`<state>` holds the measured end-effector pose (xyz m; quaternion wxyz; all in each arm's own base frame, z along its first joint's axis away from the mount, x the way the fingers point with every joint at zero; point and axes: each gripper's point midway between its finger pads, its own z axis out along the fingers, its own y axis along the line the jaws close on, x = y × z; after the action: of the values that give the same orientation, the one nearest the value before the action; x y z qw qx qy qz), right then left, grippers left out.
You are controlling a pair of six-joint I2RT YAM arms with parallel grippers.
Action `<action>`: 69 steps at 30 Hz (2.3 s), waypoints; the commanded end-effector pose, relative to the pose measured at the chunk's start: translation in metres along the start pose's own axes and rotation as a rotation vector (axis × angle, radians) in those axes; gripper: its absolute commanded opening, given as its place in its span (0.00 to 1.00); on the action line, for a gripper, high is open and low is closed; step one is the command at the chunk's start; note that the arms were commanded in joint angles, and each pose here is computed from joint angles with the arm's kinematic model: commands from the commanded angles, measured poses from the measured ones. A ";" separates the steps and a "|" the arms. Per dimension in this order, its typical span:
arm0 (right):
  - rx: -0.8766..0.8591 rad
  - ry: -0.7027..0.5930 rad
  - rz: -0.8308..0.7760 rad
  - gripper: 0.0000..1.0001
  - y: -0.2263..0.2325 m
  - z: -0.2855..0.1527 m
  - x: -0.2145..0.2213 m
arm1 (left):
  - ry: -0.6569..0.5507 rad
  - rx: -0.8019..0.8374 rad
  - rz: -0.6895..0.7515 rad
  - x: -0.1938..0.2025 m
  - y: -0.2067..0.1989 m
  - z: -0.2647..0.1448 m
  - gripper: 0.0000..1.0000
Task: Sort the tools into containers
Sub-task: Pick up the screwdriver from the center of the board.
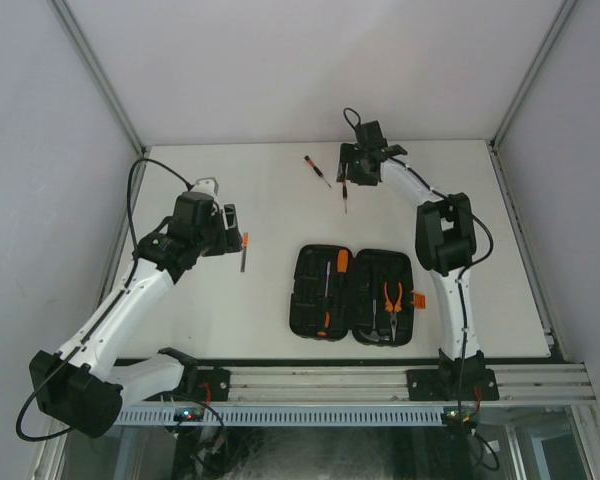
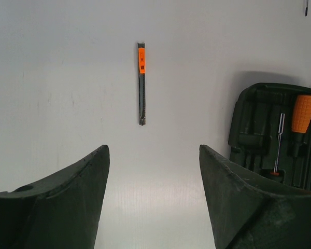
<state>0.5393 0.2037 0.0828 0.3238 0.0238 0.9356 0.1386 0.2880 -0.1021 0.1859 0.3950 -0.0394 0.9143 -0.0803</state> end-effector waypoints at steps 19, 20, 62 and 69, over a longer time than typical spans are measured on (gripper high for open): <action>0.106 0.107 -0.124 0.37 -0.006 0.046 0.017 | -0.016 -0.017 0.017 -0.004 0.005 0.000 0.73; 0.107 0.110 -0.128 0.36 -0.006 0.047 0.018 | -0.016 -0.015 0.017 -0.004 0.005 0.000 0.73; -0.180 -0.271 -0.010 0.00 0.033 -0.203 0.006 | 0.108 0.280 -0.060 0.061 -0.063 0.010 0.75; -0.152 -0.214 0.002 0.00 0.013 -0.229 0.085 | 0.202 0.271 -0.037 0.120 -0.072 0.027 0.76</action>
<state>0.3602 0.1728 0.2092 0.4168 0.0015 0.8876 0.1961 0.2268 -0.1833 0.1086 0.2977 0.0229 0.9321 -0.2051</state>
